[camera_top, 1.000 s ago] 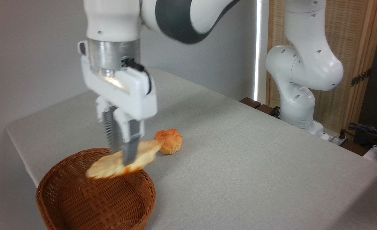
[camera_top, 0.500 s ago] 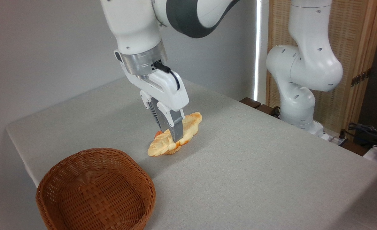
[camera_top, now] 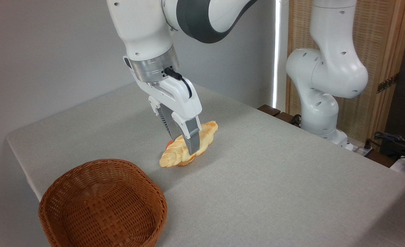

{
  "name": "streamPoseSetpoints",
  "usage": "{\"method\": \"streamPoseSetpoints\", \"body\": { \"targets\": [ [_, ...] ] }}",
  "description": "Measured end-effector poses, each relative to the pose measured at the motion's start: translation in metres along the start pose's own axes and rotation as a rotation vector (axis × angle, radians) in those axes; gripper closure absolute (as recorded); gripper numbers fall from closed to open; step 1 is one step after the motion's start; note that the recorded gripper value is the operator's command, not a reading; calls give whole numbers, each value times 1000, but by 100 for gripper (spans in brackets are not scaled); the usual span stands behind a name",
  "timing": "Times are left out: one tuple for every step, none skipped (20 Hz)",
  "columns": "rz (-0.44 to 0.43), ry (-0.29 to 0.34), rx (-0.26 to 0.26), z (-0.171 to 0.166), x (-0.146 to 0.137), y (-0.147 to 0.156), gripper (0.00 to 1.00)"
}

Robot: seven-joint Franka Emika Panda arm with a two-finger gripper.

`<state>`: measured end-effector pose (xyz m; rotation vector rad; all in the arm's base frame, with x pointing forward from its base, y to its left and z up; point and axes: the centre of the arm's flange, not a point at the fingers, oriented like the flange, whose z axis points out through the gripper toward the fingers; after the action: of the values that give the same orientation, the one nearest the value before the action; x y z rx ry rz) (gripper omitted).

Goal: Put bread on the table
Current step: 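Lower the roll onto the table and open the gripper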

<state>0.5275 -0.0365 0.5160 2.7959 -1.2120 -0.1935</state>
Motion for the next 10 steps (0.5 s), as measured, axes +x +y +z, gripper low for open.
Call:
{"method": "streamPoseSetpoints", "body": {
  "targets": [
    [1,0,0,0,0,0,0],
    [5,1,1,-1,0,0,0],
    [12,3,3,-2,0,0,0],
    [18,5,5,-3,-1,0,0],
    [19,9,8,-6,-1,-1,0],
    [18,15,14,-10,-1,-1,0],
    [17,25,24,-16,-2,-2,0],
    [17,36,40,-26,-2,-2,0],
    [18,43,62,-36,-2,-3,0],
    [19,47,86,-45,-4,-4,0]
  ]
}}
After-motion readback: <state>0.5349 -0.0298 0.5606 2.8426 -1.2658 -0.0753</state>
